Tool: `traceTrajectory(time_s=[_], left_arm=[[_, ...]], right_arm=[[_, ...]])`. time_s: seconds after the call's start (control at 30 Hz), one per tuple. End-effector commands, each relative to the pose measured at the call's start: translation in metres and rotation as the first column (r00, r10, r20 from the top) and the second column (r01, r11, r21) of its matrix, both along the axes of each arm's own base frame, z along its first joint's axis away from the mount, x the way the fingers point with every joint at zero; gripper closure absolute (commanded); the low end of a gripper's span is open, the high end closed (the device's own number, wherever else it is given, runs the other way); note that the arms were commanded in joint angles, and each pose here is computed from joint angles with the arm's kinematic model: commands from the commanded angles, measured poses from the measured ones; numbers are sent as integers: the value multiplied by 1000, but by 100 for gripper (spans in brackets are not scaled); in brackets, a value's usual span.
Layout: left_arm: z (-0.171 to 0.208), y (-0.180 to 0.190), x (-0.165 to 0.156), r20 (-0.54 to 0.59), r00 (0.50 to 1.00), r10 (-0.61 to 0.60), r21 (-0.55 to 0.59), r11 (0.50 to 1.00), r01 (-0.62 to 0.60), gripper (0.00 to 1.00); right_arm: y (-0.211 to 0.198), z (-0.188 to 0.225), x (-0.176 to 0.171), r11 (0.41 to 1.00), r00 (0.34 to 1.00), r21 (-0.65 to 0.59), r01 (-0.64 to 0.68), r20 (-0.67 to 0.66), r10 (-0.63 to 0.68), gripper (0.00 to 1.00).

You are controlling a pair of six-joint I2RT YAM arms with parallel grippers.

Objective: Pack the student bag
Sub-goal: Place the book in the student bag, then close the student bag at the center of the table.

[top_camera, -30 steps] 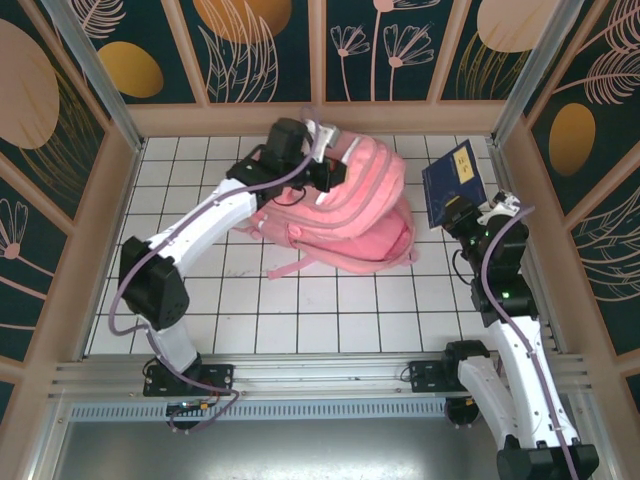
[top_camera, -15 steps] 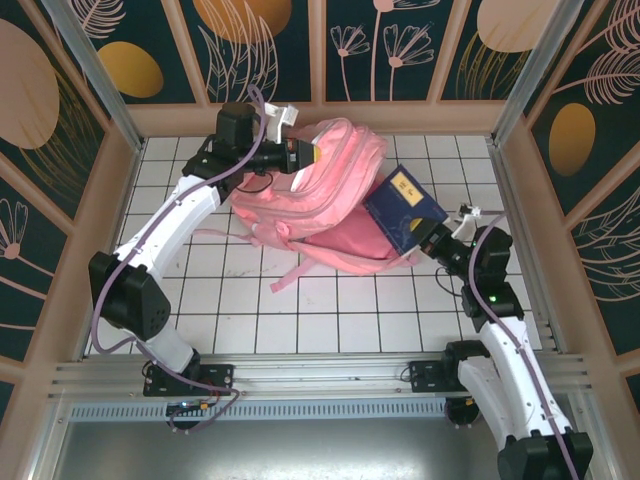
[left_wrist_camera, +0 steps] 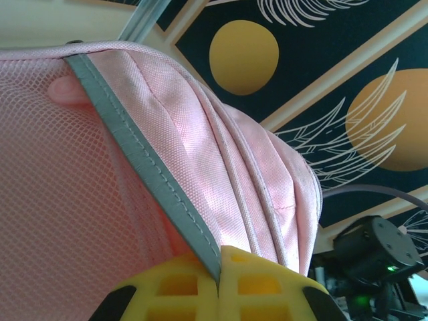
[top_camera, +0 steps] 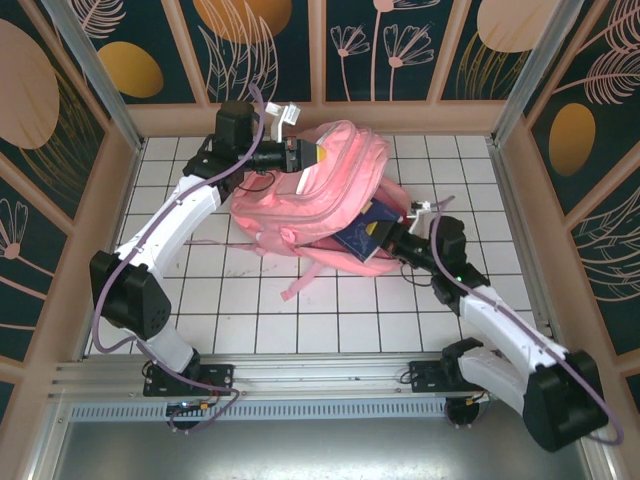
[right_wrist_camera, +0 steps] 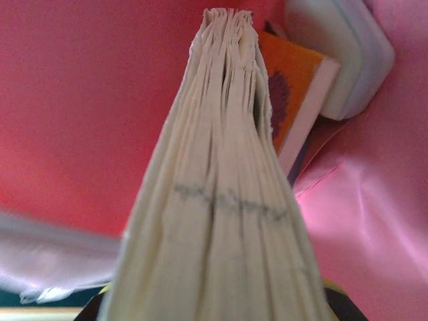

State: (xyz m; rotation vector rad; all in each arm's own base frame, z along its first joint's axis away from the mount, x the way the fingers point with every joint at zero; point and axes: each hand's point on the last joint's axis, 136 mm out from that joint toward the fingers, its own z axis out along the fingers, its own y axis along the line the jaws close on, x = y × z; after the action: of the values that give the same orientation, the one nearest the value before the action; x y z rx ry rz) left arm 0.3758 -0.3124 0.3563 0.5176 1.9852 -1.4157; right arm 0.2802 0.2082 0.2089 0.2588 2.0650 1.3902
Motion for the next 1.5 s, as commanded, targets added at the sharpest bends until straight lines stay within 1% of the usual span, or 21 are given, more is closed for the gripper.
traceTrajectory(time_s=[0.0,0.17,0.3,0.33,0.37,0.43,0.47,0.5,0.57,0.6,0.87,0.9,0.93,0.97,1.03,1.1,1.17,1.33,1.4,1.43,1.47], left_arm=[[90,1,-27,295,953,-66,-140,984,112,100],[93,2,-31,301,951,-74,-152,980,124,100],[94,1,-32,300,950,-84,-162,977,138,100],[94,1,-32,298,951,-86,-165,976,140,100],[94,1,-32,300,950,-87,-165,976,141,100],[93,1,-31,301,950,-81,-161,978,135,100],[93,1,-31,303,950,-77,-158,979,129,100],[92,2,-30,302,951,-72,-156,980,124,100],[91,3,-29,298,953,-64,-153,982,114,100],[91,3,-28,296,953,-58,-151,983,107,100],[78,15,-13,259,966,18,-132,991,17,100],[77,17,-12,256,966,23,-132,991,12,100],[75,17,-12,254,967,26,-130,991,8,100],[74,18,-12,250,968,31,-128,992,1,100],[71,21,-11,247,968,41,-122,992,-11,100],[67,23,-10,242,969,54,-105,994,-29,100],[60,26,-9,233,970,73,-83,995,-55,100],[30,24,-11,143,988,64,-73,996,-54,100],[10,24,-9,100,993,66,-41,997,-62,100],[-2,24,-10,77,995,62,-24,998,-60,100],[-12,24,-11,56,997,60,-12,998,-59,100]], right_arm=[[11,29,37,996,994,22,90,67,-91,100],[48,-1,77,994,995,-68,90,-24,-92,100],[93,-23,99,994,996,-100,42,-74,-50,100],[105,-31,104,994,995,-108,30,-91,-40,93],[114,-35,108,994,995,-105,21,-96,-31,85],[124,-47,117,991,991,-127,31,-128,-47,47],[124,-46,120,991,991,-128,43,-120,-59,35],[124,-40,121,992,994,-116,49,-91,-60,27],[117,-31,119,991,996,-111,70,-47,-76,21],[114,-24,116,991,997,-112,71,-17,-73,19],[82,12,91,970,987,-223,95,147,-63,17],[77,15,86,966,984,-238,100,165,-62,14],[71,18,82,962,981,-249,108,183,-63,7],[65,20,78,960,979,-257,116,191,-67,4],[49,24,71,950,973,-274,149,211,-92,4],[32,27,64,941,967,-285,184,222,-122,8],[10,25,58,920,960,-311,238,219,-175,14],[-50,18,40,818,907,-398,415,254,-336,31],[-68,19,31,784,884,-413,463,278,-376,33],[-80,18,27,755,865,-425,500,286,-412,34],[-101,17,28,709,831,-435,556,288,-475,37]])
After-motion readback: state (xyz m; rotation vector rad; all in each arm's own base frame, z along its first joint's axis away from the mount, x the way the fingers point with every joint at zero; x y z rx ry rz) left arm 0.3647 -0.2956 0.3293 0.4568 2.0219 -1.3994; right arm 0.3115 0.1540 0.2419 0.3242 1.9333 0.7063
